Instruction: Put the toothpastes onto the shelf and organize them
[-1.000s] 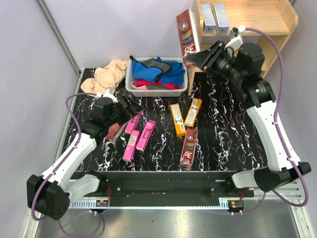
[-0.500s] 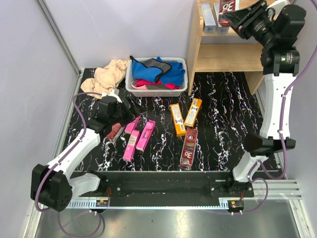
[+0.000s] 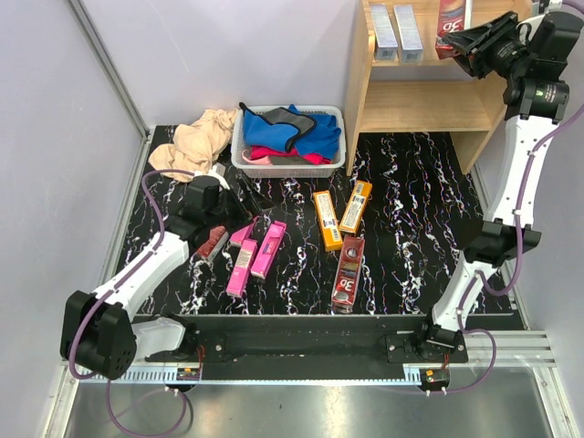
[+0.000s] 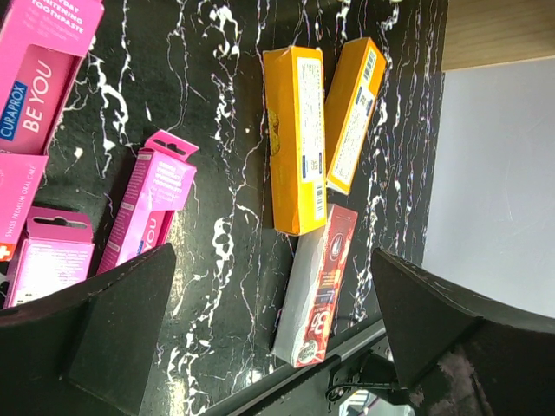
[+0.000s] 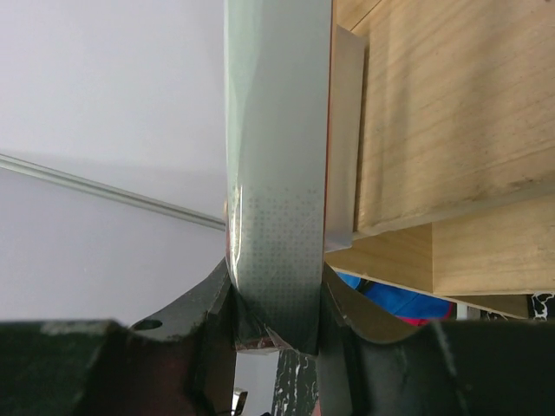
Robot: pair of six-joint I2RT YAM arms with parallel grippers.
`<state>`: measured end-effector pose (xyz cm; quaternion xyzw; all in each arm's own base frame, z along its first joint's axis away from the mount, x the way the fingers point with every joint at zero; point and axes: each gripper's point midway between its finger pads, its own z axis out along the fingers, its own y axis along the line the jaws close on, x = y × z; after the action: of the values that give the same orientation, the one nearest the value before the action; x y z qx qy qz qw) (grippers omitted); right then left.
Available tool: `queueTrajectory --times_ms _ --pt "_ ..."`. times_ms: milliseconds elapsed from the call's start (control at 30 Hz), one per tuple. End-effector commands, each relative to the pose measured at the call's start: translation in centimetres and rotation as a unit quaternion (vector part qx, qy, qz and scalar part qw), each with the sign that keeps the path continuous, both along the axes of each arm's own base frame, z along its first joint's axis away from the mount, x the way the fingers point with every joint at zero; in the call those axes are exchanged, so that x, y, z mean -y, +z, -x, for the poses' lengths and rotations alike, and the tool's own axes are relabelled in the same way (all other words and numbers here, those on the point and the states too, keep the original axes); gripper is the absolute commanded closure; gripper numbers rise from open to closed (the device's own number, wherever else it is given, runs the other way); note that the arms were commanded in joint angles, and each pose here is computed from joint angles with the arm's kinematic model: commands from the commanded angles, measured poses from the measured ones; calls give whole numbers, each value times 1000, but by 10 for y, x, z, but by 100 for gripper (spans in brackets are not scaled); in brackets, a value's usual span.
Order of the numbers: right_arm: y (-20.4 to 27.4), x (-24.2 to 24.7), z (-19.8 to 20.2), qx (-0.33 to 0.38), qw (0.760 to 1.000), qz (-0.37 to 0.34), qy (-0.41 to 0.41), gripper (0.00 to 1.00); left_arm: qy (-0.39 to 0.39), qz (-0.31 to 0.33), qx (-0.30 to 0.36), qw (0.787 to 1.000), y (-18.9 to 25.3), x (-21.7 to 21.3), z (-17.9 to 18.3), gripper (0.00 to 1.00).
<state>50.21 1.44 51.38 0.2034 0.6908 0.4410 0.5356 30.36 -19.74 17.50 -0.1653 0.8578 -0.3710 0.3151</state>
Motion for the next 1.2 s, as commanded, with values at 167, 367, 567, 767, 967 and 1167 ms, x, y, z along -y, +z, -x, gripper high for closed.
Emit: queueTrajectory --times_ms 167,367,567,767,967,1167 --pt "1 -16 -7 13 996 -27 81 77 -23 17 25 999 12 11 -4 1" --pt "-14 -12 -20 -4 996 -38 82 74 -25 16 25 999 12 12 -4 1" --pt "-20 -18 -27 -17 991 -69 114 71 -27 14 24 999 12 13 -4 1" --pt "-33 -21 -29 -39 987 -82 134 64 -33 13 19 999 9 15 -5 1" --pt "-27 -20 -23 -33 988 -79 132 33 -37 12 17 999 7 17 -4 1" --pt "-12 -19 -7 -13 991 -56 122 16 -42 11 17 999 7 18 -3 1"
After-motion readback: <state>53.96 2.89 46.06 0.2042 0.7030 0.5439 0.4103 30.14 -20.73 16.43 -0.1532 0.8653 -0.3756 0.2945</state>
